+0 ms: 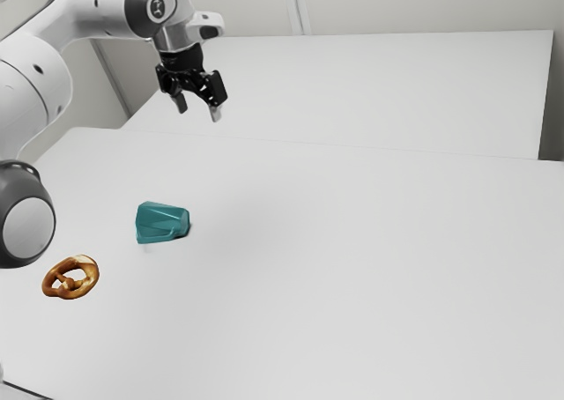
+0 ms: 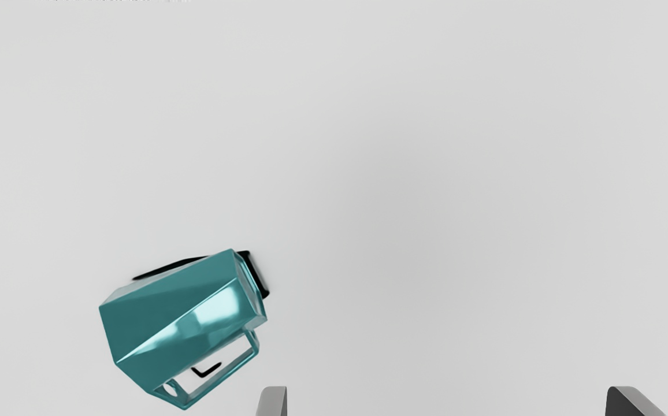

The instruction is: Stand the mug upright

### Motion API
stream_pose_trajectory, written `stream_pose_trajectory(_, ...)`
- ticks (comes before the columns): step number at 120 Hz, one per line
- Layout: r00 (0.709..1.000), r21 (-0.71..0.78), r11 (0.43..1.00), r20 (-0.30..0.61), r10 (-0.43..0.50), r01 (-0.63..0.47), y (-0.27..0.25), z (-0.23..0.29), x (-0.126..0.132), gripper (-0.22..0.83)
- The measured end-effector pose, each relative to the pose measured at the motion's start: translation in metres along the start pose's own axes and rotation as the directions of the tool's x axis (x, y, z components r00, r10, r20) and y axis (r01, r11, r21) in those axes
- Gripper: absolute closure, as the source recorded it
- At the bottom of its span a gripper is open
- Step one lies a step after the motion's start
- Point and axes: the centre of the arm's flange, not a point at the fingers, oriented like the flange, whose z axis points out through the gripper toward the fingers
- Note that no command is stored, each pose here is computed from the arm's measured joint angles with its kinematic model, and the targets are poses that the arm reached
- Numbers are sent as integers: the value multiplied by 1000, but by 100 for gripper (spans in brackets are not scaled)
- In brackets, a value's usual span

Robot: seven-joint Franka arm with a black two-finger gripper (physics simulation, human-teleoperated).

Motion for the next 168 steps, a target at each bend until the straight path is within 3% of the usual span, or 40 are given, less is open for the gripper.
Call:
stream_pose_trajectory(21,1000,2,1000,7,-8,8,-6,0,-3,0)
stream_pose_trajectory(39,997,-8,1000,81,7,-7,12,26,-4,0)
stream_pose_trajectory(63,967,-58,980,186,-175,188,-94,63,-47,0)
stream_pose_trajectory(78,952,-147,955,209,-223,256,-145,84,-69,0)
stream_pose_trajectory(117,927,-417,833,249,-279,363,-253,187,-108,0)
stream_pose_trajectory(139,935,-547,759,223,-276,354,-279,233,-120,0)
stream_pose_trajectory(168,956,-695,663,135,-261,279,-283,252,-126,0)
